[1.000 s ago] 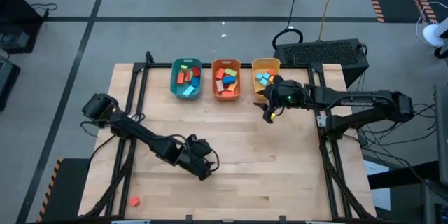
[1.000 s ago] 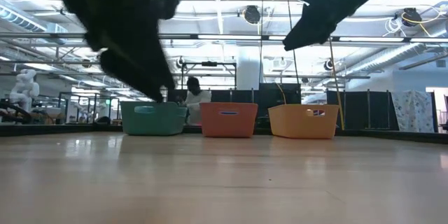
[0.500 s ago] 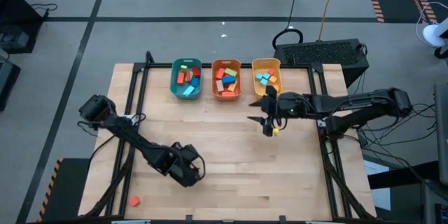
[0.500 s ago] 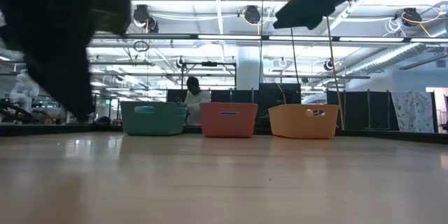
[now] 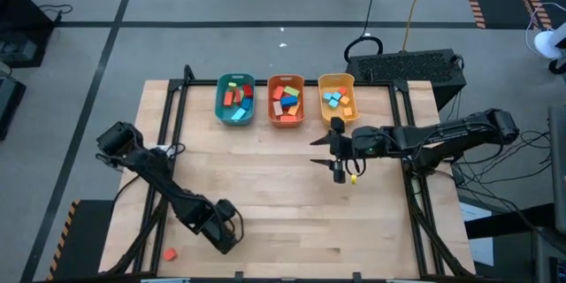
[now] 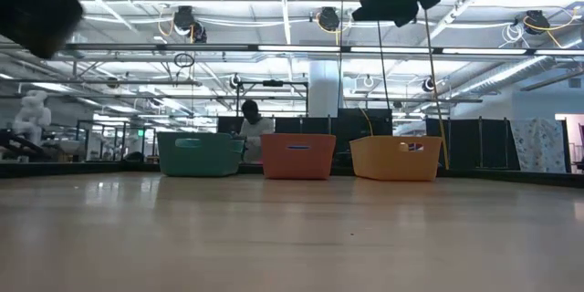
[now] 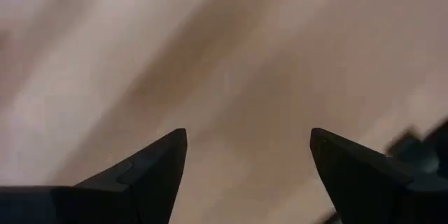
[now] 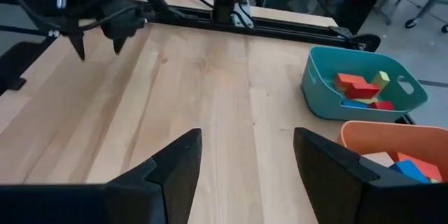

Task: Sort blocks by size
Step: Put the orange cube block into the yellow bin

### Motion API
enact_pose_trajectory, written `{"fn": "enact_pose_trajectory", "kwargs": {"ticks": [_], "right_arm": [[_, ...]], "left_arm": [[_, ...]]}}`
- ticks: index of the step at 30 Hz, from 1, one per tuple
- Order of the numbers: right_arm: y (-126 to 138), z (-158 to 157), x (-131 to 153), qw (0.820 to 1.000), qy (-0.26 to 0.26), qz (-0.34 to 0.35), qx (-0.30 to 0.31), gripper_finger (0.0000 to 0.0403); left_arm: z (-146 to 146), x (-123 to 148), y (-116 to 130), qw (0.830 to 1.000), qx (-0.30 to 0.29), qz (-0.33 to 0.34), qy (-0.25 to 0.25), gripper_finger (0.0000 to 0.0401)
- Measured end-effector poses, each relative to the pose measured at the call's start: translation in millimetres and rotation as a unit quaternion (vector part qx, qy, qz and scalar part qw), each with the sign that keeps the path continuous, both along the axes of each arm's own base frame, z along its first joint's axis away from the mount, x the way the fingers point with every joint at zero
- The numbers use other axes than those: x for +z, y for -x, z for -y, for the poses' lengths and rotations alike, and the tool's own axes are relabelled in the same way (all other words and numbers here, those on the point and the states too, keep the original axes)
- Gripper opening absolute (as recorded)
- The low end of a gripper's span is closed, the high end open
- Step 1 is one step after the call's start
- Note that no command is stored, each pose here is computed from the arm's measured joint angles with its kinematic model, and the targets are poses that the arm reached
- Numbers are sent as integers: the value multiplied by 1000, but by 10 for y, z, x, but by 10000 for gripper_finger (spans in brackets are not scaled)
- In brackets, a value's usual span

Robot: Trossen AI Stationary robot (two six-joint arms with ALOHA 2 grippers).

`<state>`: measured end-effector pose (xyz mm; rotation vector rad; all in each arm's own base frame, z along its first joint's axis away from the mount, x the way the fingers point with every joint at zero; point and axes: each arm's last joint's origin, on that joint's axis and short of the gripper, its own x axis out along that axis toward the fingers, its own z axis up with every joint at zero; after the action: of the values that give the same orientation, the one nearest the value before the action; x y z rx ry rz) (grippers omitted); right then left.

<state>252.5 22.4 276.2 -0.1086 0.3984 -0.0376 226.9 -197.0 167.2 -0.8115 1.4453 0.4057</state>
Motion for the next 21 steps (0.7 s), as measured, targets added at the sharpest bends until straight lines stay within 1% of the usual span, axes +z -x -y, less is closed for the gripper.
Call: {"fn": "enact_pose_trajectory", "kwargs": {"ticks": [2,4,8,12,17,21], "right_arm": [[3,-11,-5,1000,0,-3,2,212],[5,-23,-7,1000,0,-4,5,212],[9,-60,-7,1000,0,-4,12,212],[6,-116,-20,1000,1,-7,23,212],[-16,-189,-52,999,1,-10,36,212],[-66,-218,-117,999,5,-20,41,212]], "left_arm": [[40,66,26,999,-8,-35,21,303],[73,152,54,997,-16,-68,31,303],[125,273,152,992,-22,-122,25,303],[214,246,277,989,-37,-143,30,303],[292,182,451,978,-14,-204,43,303],[358,167,547,975,-4,-218,40,303]]}}
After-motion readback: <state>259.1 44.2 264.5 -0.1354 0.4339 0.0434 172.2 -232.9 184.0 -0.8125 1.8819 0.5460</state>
